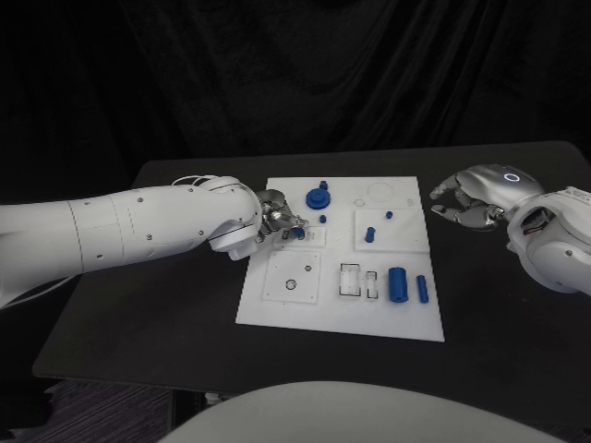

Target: Assemble the parts on the task board

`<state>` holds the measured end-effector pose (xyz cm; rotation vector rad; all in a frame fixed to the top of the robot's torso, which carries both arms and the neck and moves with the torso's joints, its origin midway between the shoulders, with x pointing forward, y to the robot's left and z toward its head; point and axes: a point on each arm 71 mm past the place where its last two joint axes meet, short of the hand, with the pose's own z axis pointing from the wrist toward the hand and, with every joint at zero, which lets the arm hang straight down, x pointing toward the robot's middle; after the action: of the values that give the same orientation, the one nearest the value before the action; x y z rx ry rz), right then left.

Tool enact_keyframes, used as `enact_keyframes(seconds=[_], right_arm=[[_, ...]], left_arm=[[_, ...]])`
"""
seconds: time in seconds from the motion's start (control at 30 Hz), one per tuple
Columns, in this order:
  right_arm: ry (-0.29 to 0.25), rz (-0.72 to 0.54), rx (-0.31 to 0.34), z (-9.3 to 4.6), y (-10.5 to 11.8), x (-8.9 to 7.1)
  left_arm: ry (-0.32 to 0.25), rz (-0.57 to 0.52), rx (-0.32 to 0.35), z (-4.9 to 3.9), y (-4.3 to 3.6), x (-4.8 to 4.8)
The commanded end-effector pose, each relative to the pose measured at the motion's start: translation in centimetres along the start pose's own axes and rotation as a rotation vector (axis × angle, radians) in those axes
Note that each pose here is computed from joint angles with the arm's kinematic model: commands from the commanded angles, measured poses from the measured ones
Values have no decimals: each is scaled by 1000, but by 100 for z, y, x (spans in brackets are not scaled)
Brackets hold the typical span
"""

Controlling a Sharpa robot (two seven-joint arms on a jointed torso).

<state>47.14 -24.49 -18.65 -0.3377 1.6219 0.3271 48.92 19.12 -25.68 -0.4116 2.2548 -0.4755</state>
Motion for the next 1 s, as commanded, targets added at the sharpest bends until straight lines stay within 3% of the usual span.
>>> enact_keyframes(seconds=[0.03,1.0], right_arm=[[11,-4,18,-5,-10,19],[26,-8,24,-4,-11,32]], left_arm=[[9,-4,15,2,-13,18],[20,0,35,1,0,19]])
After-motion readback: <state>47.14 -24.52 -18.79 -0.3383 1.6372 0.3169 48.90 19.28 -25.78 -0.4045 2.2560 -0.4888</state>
